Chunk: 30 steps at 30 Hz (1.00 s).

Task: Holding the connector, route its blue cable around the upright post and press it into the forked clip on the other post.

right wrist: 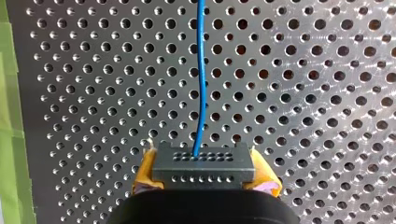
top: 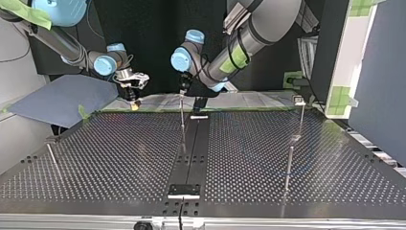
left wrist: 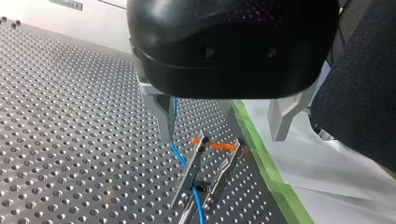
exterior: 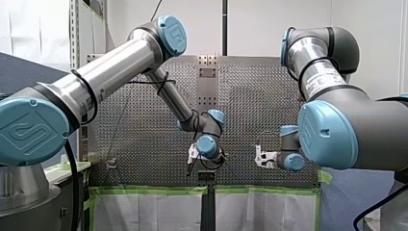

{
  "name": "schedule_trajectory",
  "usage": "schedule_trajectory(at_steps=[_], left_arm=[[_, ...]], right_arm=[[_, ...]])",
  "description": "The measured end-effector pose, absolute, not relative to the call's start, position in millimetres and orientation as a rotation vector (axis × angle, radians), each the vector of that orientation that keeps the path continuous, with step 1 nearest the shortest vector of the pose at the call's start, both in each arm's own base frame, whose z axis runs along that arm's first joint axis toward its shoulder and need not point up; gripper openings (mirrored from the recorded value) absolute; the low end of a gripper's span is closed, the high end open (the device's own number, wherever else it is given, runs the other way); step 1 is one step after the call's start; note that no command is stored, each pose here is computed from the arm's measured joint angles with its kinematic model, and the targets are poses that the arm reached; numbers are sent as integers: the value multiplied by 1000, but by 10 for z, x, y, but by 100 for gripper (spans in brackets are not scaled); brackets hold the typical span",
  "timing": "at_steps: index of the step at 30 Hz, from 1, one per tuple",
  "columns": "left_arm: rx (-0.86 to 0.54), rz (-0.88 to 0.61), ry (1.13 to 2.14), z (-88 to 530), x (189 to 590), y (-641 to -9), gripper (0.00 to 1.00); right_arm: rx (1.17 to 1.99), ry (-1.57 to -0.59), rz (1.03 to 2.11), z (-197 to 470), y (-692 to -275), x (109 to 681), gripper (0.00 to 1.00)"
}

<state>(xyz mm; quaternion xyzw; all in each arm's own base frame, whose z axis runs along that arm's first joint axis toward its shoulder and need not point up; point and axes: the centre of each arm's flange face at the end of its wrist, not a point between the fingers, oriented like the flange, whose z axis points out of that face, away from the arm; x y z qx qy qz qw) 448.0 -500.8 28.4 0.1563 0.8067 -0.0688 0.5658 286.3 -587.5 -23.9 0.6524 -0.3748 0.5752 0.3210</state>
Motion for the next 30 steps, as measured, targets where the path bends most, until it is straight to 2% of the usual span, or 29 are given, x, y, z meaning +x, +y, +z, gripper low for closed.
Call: schedule_trajectory(at_steps=[17,23,30], left_arm=[[358,-169,1901,289,4453,-5009,100],[351,-177,1867,454,4269,-5035,100],[285,-245,1807,727,3849,-5168,100]], right_arm=[[1715,-988,1509,-253,-5874,2853,0],[1720,-993,1506,-260,-5868,2847,0],[1721,-994,1505,-262,-5868,2845,0]])
